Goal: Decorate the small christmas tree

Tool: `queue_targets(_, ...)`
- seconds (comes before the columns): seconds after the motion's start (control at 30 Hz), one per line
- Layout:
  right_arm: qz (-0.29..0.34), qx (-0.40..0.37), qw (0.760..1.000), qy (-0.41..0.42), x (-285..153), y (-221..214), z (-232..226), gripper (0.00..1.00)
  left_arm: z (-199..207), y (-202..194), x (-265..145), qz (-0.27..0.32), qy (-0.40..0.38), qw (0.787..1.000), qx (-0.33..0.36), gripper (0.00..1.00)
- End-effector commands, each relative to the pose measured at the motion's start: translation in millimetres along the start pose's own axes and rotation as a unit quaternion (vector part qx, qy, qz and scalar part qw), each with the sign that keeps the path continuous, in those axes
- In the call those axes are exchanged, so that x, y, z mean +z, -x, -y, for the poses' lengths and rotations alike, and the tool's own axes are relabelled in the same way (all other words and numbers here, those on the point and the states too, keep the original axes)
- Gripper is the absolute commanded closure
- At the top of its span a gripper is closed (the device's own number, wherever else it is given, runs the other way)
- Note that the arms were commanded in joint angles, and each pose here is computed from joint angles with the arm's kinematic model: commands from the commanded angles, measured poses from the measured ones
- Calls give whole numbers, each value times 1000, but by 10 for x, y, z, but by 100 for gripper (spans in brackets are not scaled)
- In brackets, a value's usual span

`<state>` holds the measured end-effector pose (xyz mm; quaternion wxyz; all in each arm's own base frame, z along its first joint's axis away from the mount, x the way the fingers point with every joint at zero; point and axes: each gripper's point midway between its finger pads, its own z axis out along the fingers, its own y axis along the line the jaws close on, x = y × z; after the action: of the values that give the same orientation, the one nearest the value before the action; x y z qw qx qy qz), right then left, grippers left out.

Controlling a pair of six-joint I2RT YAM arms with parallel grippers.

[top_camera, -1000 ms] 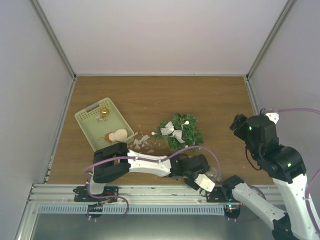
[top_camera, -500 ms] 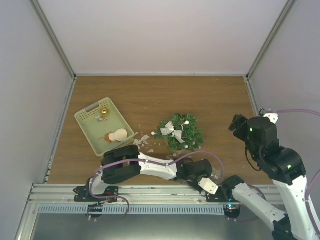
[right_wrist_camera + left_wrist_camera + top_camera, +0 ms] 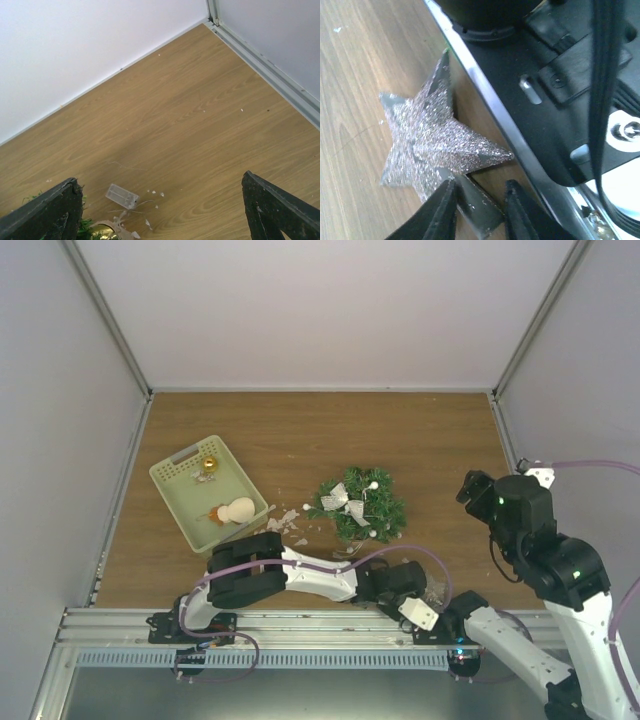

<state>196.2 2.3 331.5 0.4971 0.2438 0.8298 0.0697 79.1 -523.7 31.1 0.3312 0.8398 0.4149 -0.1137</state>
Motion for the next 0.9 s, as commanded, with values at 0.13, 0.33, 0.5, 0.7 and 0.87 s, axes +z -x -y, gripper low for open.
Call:
queue_targets(0.13, 12, 0, 1000, 3, -13, 43, -5, 13, 163, -214, 103, -34, -15, 999, 5, 89)
queue_targets(0.33, 14, -2, 1000, 3, -22, 49, 1, 13, 153, -247, 12, -43, -10, 999, 5, 96)
queue_targets(0.5, 14, -5, 1000, 5, -6, 53, -22, 13, 130, -274, -85, -52, -3, 999, 4, 100)
queue_targets(0.7, 15, -9, 1000, 9, -15, 64, -37, 13, 42, -320, -268, -71, 15, 997, 0, 100)
queue_targets(0.87, 12, -12, 1000, 16, -3, 58, -75, 12, -75, -292, -500, -77, 31, 997, -8, 100)
